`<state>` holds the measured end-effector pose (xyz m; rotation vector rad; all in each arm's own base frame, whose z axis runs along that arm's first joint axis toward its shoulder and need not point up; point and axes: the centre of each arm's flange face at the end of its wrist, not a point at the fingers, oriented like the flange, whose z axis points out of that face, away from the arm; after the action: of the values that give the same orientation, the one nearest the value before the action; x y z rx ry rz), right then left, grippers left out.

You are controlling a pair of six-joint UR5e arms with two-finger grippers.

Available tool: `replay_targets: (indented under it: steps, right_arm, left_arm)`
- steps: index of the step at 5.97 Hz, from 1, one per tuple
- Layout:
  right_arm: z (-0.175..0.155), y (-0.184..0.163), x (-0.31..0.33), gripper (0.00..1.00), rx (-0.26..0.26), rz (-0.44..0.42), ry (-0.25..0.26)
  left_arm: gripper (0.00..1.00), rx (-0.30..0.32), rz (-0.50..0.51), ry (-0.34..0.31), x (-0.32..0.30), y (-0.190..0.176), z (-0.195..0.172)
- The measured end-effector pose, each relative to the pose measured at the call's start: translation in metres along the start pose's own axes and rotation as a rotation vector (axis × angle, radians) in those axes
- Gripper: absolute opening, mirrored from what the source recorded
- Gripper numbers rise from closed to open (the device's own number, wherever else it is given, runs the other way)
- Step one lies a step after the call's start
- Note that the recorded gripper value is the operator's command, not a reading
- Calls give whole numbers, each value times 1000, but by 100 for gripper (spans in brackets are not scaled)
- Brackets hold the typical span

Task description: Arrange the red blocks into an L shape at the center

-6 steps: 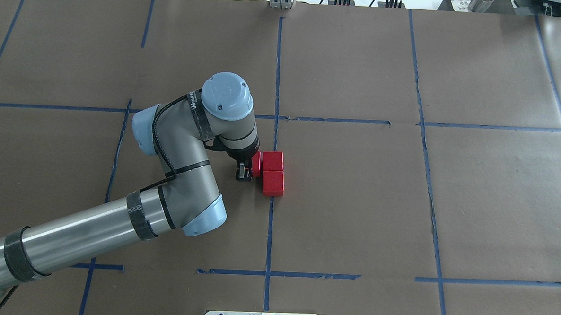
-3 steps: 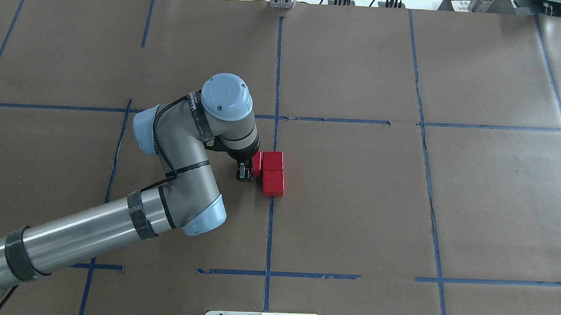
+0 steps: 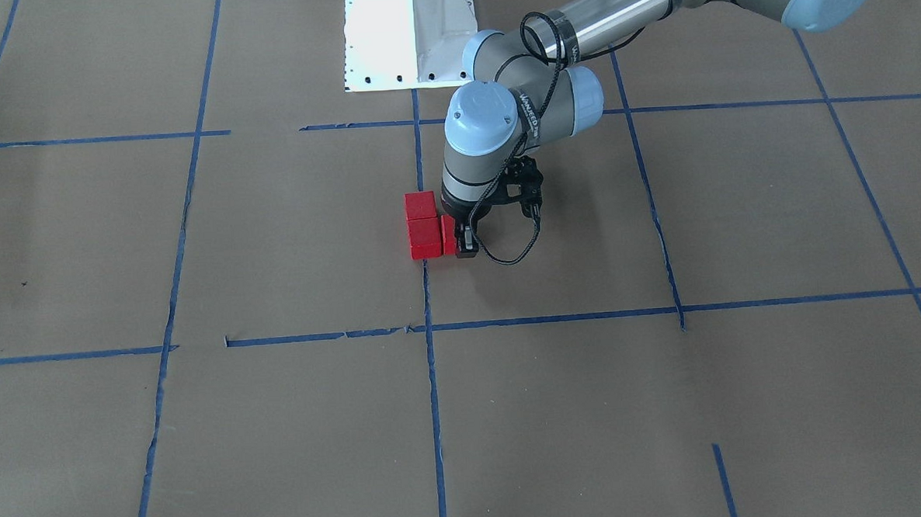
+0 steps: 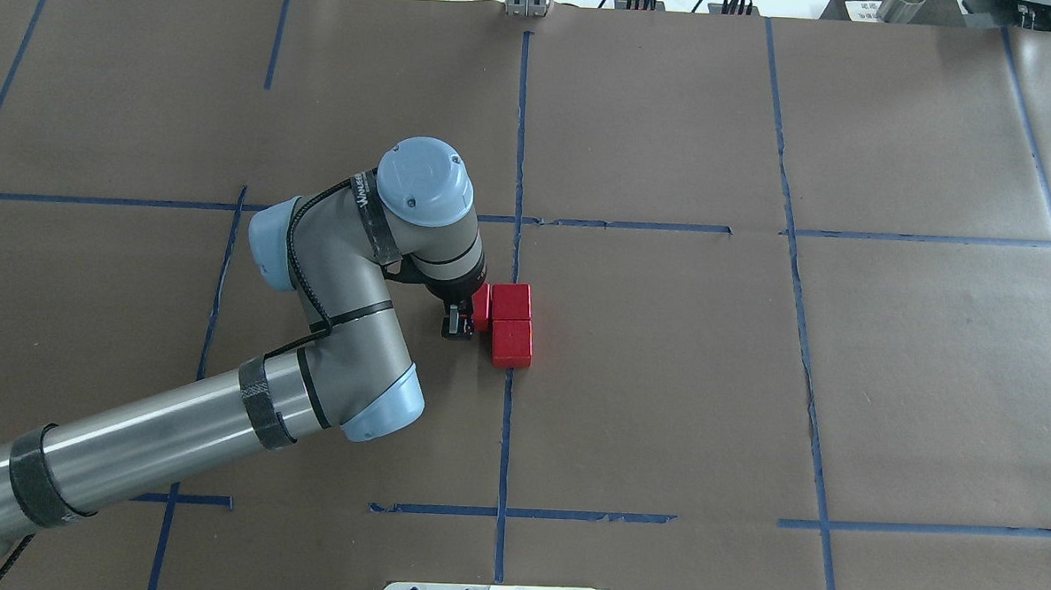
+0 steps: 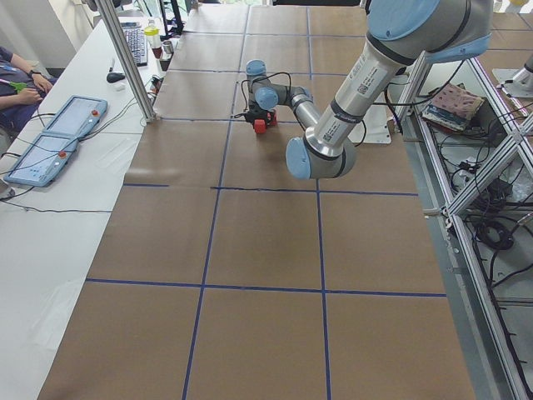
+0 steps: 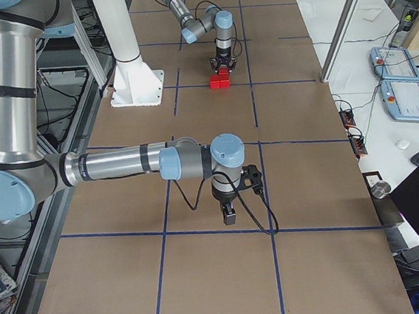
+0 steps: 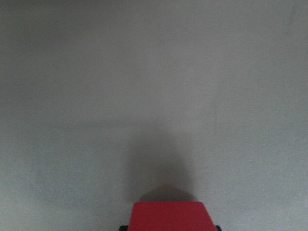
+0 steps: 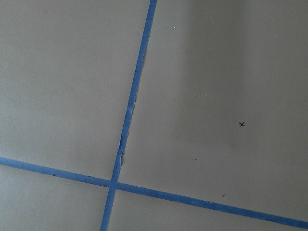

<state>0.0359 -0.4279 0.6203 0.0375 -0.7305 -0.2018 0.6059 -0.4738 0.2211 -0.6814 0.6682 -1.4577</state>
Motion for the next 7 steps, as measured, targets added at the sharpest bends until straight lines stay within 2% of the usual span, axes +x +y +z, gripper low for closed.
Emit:
replay_targets:
  steps: [2, 3, 5, 7]
  right_arm:
    - [0, 0, 0, 100, -1, 1, 0]
    - [0, 0, 0, 100, 0, 0, 0]
    - [0, 0, 0, 100, 0, 0, 0]
    - [0, -1, 0, 100, 1, 0, 0]
  left_arm:
    - [41, -3, 6, 1, 0, 2, -2]
    - [47, -3, 6, 1, 0, 3, -2]
    - [100, -2, 13, 0, 0, 3, -1]
    - [100, -1, 56, 0, -1, 3, -1]
